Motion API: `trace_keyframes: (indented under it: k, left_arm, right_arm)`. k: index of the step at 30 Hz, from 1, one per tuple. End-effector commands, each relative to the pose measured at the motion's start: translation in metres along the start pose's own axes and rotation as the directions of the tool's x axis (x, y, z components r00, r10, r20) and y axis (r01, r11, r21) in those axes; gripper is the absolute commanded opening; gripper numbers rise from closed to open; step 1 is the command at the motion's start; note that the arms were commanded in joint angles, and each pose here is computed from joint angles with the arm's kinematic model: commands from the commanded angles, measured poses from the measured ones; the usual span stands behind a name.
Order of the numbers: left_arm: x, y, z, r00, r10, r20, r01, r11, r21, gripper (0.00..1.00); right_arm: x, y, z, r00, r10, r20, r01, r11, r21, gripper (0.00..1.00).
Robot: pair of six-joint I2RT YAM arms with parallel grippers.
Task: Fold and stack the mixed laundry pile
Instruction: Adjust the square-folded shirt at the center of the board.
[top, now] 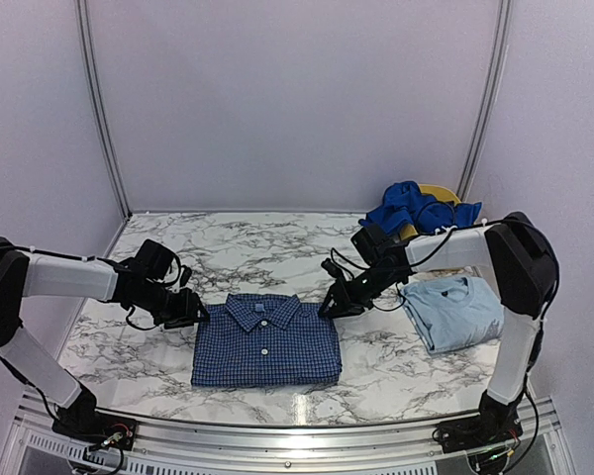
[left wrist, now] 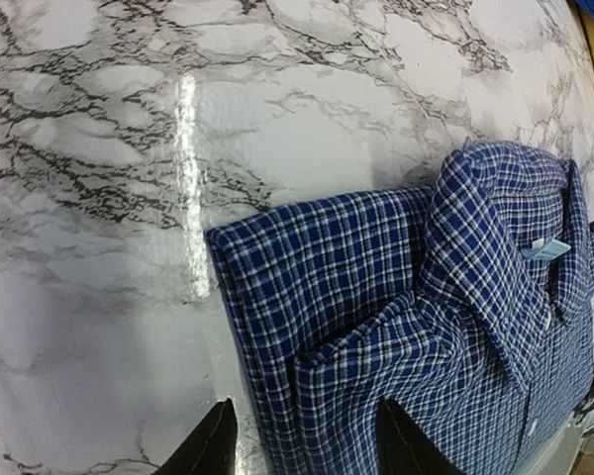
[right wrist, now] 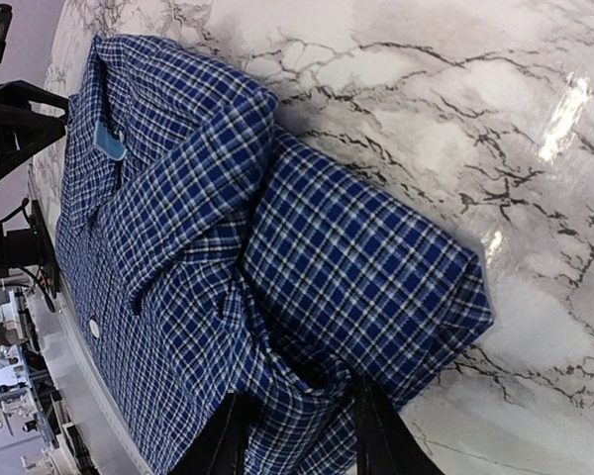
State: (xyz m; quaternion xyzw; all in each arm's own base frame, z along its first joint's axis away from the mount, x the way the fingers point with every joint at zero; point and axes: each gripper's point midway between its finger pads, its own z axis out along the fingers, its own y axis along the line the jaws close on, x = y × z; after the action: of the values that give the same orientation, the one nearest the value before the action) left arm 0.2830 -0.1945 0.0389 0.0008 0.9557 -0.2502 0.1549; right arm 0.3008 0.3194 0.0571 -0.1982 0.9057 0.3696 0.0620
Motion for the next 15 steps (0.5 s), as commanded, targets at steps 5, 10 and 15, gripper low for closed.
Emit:
trace_keyframes:
  k: [5,10,15]
  left_arm:
    - [-0.016,-0.016,0.003,0.999,0.029,0.020,-0.030,0.998,0.063,0.34]
    - [-0.020,-0.020,-0.001,0.998,0.045,0.035,-0.047,0.996,0.075,0.27]
    - [-0.025,-0.022,-0.001,0.998,0.049,0.045,-0.052,0.996,0.073,0.22]
  right_arm:
    - [-0.014,0.006,-0.001,0.999,-0.029,0.019,0.029,0.999,-0.023,0.18]
    - [-0.019,0.010,-0.005,0.999,-0.031,0.037,0.033,0.999,-0.038,0.04]
    - [-0.020,0.010,-0.005,0.999,-0.027,0.039,0.029,0.999,-0.042,0.00]
